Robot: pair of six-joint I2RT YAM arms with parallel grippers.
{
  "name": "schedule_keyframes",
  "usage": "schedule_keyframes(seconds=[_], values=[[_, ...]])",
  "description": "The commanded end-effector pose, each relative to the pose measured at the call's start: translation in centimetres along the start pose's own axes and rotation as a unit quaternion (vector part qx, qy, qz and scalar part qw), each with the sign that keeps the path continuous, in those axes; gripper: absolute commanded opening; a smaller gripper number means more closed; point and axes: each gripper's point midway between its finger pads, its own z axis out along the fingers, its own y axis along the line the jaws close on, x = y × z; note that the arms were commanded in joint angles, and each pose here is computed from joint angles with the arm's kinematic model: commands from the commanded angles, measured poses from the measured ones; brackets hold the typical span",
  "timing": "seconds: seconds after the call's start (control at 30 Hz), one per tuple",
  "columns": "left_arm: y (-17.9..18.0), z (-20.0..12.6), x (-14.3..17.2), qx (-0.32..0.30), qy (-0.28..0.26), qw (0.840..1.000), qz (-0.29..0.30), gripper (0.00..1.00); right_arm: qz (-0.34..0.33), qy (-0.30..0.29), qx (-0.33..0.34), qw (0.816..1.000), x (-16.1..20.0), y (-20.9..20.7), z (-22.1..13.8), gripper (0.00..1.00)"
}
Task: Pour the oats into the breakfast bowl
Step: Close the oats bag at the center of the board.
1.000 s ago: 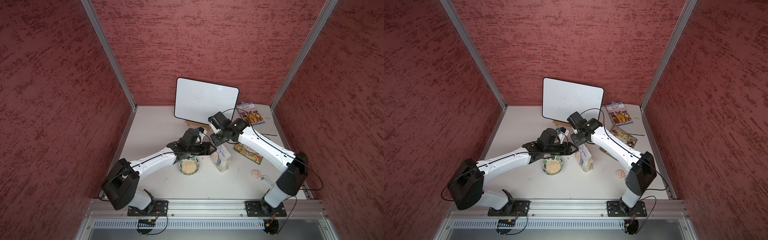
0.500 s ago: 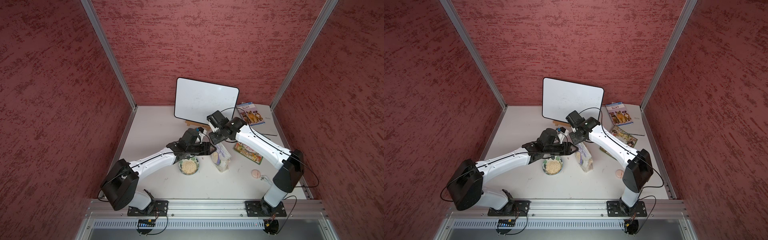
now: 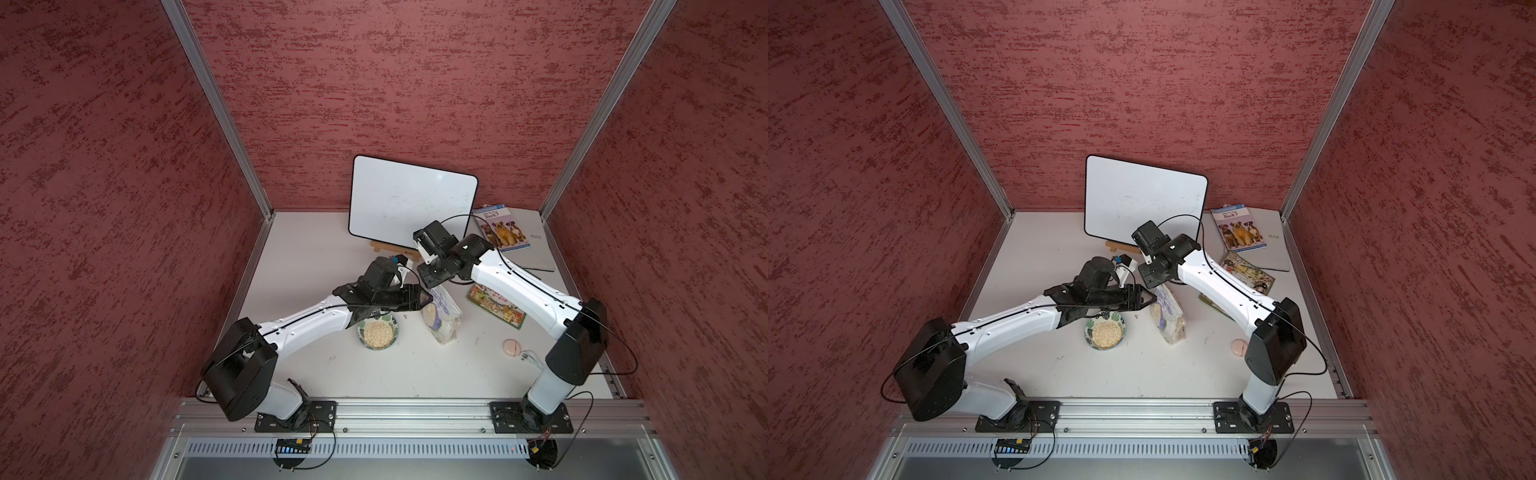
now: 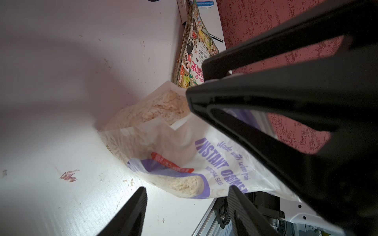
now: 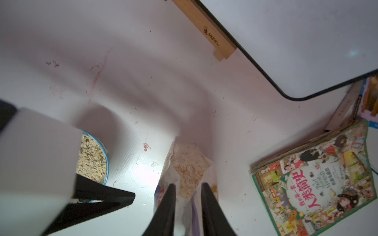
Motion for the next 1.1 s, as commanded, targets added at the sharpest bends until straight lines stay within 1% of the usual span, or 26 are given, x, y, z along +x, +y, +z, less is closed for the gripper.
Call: schedule_keyframes(seconds=[0.0,0.1,0.23,0.47,0.53,0.57,0.63,0.67,0.87,0.93,0.97,1.03,1.07], values=[[-0.1,-0.4,0.4,-0.001,0.0,1.0,0.001,0.66,0.018,-0.031,-0.011,0.999,-0.8,-0.4,-2.1,0.3],[-0.2,-0.4,0.3,0.0,0.0,1.0,0.001,0.66,0.023,-0.03,-0.011,0.999,-0.2,-0.6,-2.6,0.28],[-0.2,-0.4,0.3,0.001,0.0,1.0,0.001,0.66,0.027,-0.022,-0.008,0.999,0.8,-0.8,-2.6,0.22],[-0.3,-0.4,0.2,0.002,-0.001,1.0,0.002,0.66,0.029,-0.01,-0.005,1.0,1.9,-1.0,-2.2,0.22],[-0.3,-0.4,0.3,0.001,0.0,1.0,0.002,0.66,0.029,-0.006,-0.004,1.0,2.0,-1.0,-2.1,0.2],[-0.3,-0.4,0.2,0.001,-0.001,1.0,0.002,0.65,0.028,-0.006,-0.004,1.0,2.1,-1.0,-2.1,0.16],[-0.3,-0.4,0.2,0.001,-0.001,1.0,0.002,0.65,0.028,-0.006,-0.005,1.0,2.1,-1.0,-2.2,0.03],[-0.3,-0.4,0.2,0.001,-0.001,1.0,0.001,0.65,0.027,-0.006,-0.004,1.0,2.1,-1.0,-2.1,0.0],[-0.3,-0.4,0.2,0.001,-0.001,1.0,0.002,0.65,0.027,-0.021,-0.007,0.999,1.9,-0.9,-2.7,0.0],[-0.3,-0.3,0.2,0.001,-0.001,1.0,0.002,0.65,0.03,-0.012,-0.01,0.999,2.2,-0.8,-2.9,0.0],[-0.3,-0.3,0.2,0.001,-0.001,1.0,0.001,0.65,0.03,-0.007,-0.012,0.999,2.5,-0.8,-2.9,0.02],[-0.4,-0.3,0.1,0.002,-0.001,1.0,0.003,0.65,0.033,-0.004,-0.012,0.999,3.0,-0.8,-3.0,0.16],[-0.4,-0.3,0.1,0.003,-0.001,1.0,0.003,0.65,0.035,-0.003,-0.01,0.999,3.3,-0.9,-3.1,0.22]])
